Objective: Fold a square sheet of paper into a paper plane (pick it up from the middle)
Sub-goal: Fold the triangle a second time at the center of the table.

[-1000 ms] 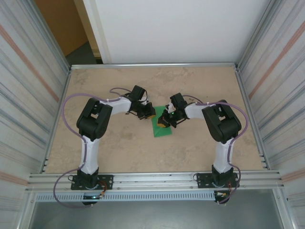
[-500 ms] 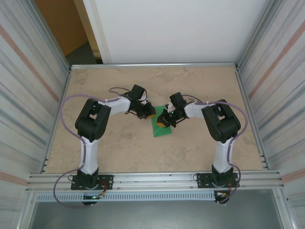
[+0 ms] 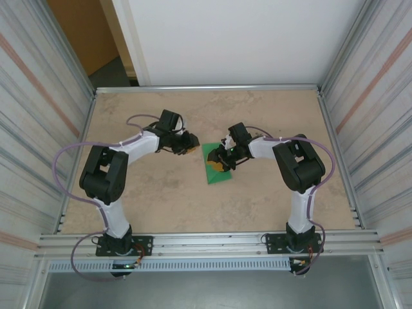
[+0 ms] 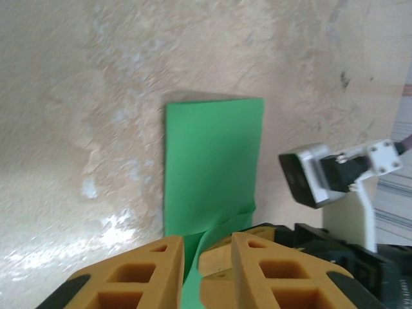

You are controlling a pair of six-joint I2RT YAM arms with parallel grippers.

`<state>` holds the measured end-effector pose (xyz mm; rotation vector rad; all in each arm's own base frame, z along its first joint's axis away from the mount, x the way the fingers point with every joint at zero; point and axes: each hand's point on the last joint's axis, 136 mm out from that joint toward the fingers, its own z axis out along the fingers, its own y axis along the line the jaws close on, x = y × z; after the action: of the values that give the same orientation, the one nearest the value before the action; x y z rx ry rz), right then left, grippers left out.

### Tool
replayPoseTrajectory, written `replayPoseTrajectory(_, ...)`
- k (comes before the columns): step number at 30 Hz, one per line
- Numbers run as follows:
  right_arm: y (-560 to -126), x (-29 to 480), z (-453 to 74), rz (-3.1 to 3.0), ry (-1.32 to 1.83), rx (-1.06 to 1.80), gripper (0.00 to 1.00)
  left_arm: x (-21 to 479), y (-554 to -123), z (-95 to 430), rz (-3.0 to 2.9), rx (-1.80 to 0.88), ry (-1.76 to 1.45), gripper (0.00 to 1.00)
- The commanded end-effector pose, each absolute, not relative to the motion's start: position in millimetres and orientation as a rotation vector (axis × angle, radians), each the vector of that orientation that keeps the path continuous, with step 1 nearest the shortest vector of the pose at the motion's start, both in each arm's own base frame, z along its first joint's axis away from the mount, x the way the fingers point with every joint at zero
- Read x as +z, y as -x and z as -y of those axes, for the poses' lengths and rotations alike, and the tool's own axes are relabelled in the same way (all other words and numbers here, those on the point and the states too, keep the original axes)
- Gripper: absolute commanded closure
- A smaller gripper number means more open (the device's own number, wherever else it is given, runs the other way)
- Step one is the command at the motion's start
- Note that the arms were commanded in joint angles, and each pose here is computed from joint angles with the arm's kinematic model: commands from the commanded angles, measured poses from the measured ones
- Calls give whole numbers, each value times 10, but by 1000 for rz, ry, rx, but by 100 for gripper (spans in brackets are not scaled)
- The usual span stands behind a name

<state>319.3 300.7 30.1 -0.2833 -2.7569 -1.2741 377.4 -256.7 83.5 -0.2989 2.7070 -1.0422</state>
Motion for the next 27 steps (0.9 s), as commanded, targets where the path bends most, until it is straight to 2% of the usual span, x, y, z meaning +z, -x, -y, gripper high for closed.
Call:
replayPoseTrajectory(1,-3000,-136,-2803,2770,394,-1035,56,903,-3732,2543,-2681,-1052,326,72)
replayPoseTrajectory(4,-2989,-164,-2790,2770,398,-1020,60,897,-3682,2589,-2676,-1087,321,74)
replayPoseTrajectory(9,-2956,-228,-2761,2769,403,-980,77,868,-3548,2748,-2697,-1104,268,85)
replayPoseTrajectory(15,-2922,-320,-2684,2787,404,-885,92,720,-3406,2906,-2752,-1097,225,97)
replayPoseTrajectory(21,-2896,-379,-2594,2816,409,-787,99,569,-3294,3048,-2809,-1083,182,100)
replayPoseTrajectory(27,-2893,-400,-2538,2841,404,-726,100,419,-3246,3102,-2862,-1029,163,100)
